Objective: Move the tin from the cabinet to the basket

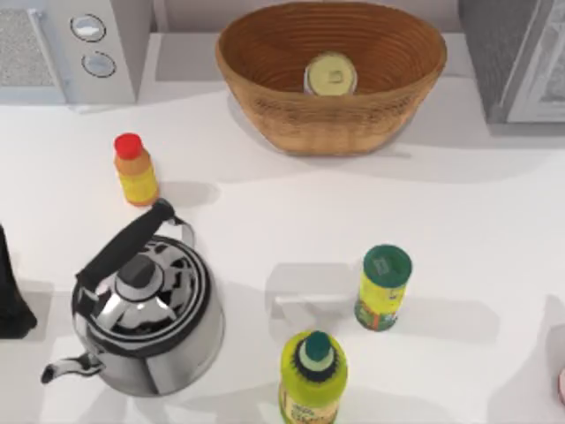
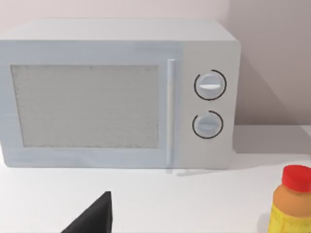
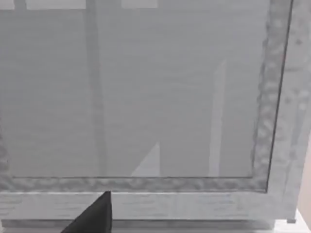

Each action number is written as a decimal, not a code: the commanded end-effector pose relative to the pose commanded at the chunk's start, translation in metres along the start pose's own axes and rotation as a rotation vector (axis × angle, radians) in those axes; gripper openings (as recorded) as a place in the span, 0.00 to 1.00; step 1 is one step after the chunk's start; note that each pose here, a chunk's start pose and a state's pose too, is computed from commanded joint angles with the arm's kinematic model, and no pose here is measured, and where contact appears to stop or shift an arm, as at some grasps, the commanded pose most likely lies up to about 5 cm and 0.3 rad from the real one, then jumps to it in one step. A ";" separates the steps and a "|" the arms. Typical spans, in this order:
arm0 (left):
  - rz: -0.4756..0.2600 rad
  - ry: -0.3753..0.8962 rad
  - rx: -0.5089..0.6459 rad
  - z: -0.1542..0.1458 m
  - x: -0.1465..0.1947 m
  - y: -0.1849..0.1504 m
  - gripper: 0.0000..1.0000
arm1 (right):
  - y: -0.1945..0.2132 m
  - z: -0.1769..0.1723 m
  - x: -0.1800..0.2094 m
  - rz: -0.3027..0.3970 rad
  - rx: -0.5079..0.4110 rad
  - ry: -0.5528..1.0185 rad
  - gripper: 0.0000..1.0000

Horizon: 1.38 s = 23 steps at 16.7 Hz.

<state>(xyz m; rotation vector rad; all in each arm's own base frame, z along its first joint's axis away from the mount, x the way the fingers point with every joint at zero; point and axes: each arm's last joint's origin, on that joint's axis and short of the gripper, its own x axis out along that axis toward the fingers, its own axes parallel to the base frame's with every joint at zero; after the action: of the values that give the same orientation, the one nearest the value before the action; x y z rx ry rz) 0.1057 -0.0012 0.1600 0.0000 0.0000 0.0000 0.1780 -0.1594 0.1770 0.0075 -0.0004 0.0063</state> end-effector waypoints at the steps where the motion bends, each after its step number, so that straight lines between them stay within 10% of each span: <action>1: 0.000 0.000 0.000 0.000 0.000 0.000 1.00 | -0.010 -0.004 -0.003 -0.001 0.002 0.003 1.00; 15: 0.000 0.000 0.000 0.000 0.000 0.000 1.00 | -0.046 -0.011 -0.021 0.000 -0.009 0.001 1.00; 23: 0.000 0.000 0.000 0.000 0.000 0.000 1.00 | -0.107 0.089 0.007 0.000 -0.008 0.003 1.00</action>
<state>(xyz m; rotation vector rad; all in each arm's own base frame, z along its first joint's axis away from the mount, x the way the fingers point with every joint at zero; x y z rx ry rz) 0.1057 -0.0012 0.1600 0.0000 0.0000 0.0000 0.1859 -0.2673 0.2656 -0.0010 0.0022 0.0059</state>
